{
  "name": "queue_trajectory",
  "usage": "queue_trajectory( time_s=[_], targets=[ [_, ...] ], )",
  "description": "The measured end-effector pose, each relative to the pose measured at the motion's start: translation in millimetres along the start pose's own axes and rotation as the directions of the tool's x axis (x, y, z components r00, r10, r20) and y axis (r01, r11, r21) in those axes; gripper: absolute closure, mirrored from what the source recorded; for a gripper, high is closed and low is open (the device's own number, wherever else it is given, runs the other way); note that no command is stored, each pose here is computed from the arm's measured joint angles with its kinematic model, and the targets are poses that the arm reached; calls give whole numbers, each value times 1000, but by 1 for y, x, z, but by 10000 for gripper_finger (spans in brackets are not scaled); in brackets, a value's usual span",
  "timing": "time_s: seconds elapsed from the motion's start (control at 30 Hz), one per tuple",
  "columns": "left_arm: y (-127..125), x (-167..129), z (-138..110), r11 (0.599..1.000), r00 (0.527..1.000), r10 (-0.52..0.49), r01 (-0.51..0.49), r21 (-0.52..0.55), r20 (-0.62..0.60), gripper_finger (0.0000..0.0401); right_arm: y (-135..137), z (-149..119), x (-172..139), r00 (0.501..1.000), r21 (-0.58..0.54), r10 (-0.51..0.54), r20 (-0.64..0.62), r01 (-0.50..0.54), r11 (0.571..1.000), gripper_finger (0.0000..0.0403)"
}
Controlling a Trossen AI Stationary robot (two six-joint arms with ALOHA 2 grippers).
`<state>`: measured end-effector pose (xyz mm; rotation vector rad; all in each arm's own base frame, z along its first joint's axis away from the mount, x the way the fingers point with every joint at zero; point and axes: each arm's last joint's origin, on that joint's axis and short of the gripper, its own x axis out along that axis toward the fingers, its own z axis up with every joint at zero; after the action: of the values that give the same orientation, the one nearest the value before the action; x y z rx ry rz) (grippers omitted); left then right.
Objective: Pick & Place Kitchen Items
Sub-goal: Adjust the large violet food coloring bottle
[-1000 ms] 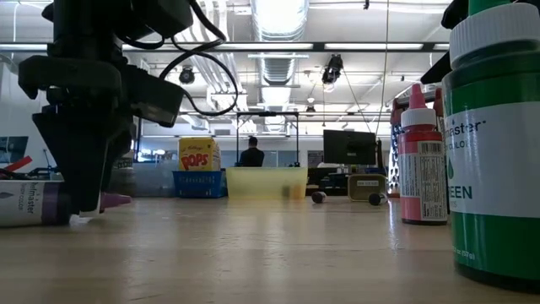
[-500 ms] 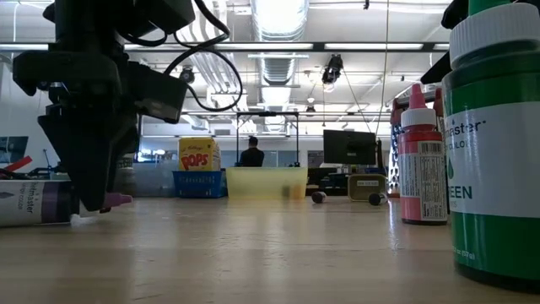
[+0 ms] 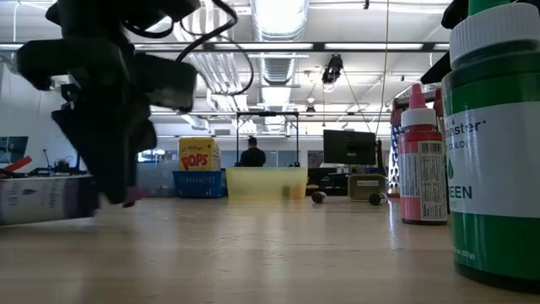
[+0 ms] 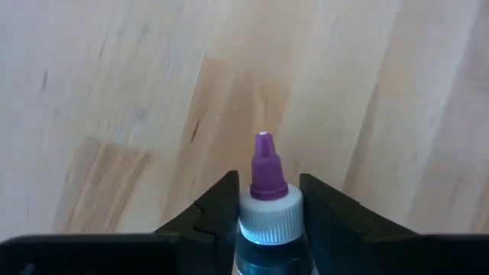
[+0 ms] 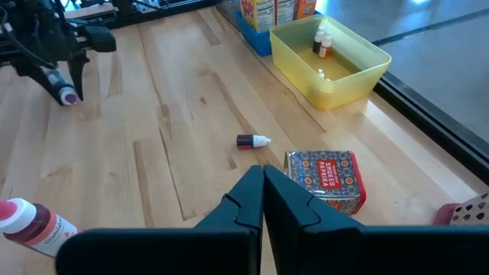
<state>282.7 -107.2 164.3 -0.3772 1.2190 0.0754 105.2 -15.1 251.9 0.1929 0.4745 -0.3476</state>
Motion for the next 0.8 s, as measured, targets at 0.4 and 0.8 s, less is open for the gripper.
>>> queue_trajectory(
  time_s=[0.4, 0.8],
  targets=[
    [-22, -17, 36, 932, 877, -121, -62, 358, 465, 274, 0, 0, 0, 1000, 0, -1, -1, 1, 1000, 394],
    [4, -16, 28, 894, 309, -345, -180, 410, 886, 273, 0, 0, 0, 1000, 0, -1, -1, 1, 1000, 394]
  ],
)
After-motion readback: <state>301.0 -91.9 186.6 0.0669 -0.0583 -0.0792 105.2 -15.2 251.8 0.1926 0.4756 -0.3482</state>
